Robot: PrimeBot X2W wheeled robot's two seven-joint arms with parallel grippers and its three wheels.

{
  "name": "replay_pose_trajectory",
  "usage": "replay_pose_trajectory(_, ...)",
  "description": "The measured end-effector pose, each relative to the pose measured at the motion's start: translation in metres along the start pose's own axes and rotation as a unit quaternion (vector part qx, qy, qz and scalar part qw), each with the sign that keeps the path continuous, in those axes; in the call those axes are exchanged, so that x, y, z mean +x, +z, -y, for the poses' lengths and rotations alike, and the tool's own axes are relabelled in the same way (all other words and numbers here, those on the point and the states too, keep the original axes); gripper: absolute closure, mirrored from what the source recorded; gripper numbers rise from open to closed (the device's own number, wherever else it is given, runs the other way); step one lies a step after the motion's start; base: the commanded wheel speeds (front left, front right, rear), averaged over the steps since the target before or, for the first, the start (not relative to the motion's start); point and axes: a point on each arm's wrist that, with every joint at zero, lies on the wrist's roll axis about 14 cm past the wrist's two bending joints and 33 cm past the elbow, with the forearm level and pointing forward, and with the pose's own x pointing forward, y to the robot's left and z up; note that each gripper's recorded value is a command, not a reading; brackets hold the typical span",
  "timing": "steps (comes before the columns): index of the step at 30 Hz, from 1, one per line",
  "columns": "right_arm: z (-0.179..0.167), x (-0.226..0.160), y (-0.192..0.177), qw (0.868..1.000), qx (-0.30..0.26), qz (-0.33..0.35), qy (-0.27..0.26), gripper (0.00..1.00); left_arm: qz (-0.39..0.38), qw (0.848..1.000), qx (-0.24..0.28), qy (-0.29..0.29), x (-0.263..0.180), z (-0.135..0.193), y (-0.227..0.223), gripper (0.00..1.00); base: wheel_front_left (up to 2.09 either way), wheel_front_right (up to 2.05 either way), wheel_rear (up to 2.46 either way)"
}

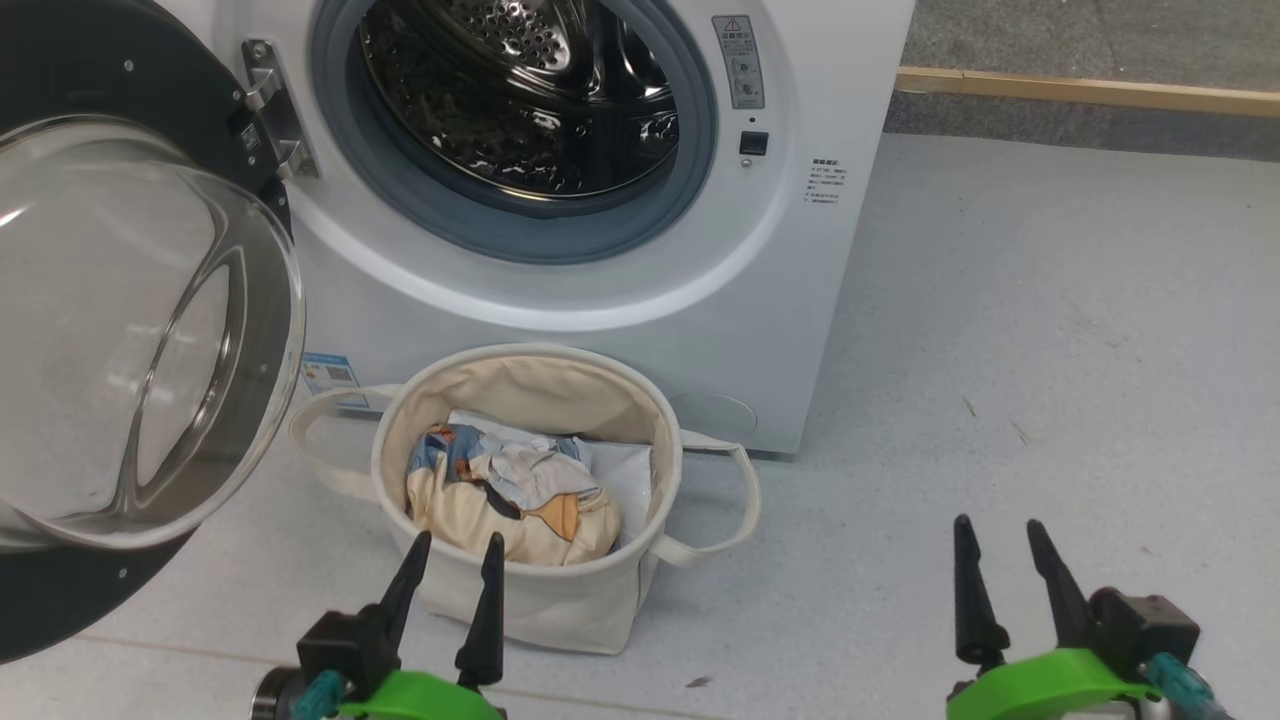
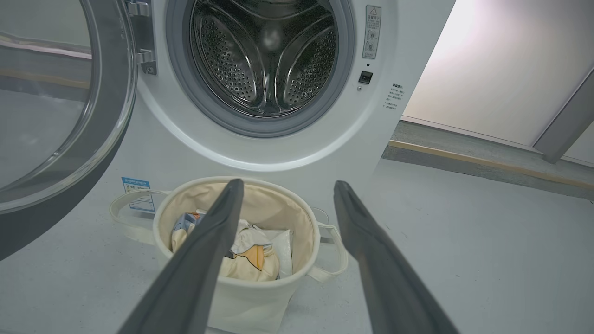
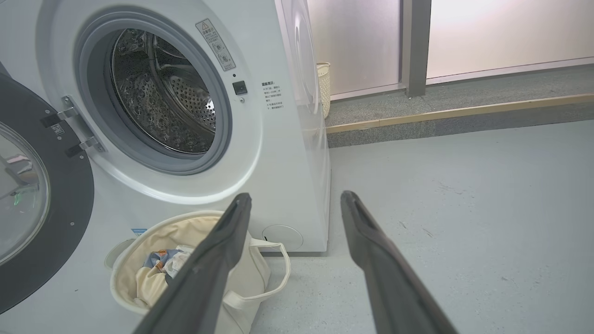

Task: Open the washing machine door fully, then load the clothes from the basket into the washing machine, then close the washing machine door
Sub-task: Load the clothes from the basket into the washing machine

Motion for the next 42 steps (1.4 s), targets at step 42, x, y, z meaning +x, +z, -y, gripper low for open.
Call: replay_pose_trajectory(42, -0.029, 0.018, -0.020, 0.998, 0.013, -0.028, 0.046, 0.00, -0.035, 0.999, 0.033, 0.015, 0.002, -0.012, -0.021, 0.00, 1.06, -0.90, -0.16)
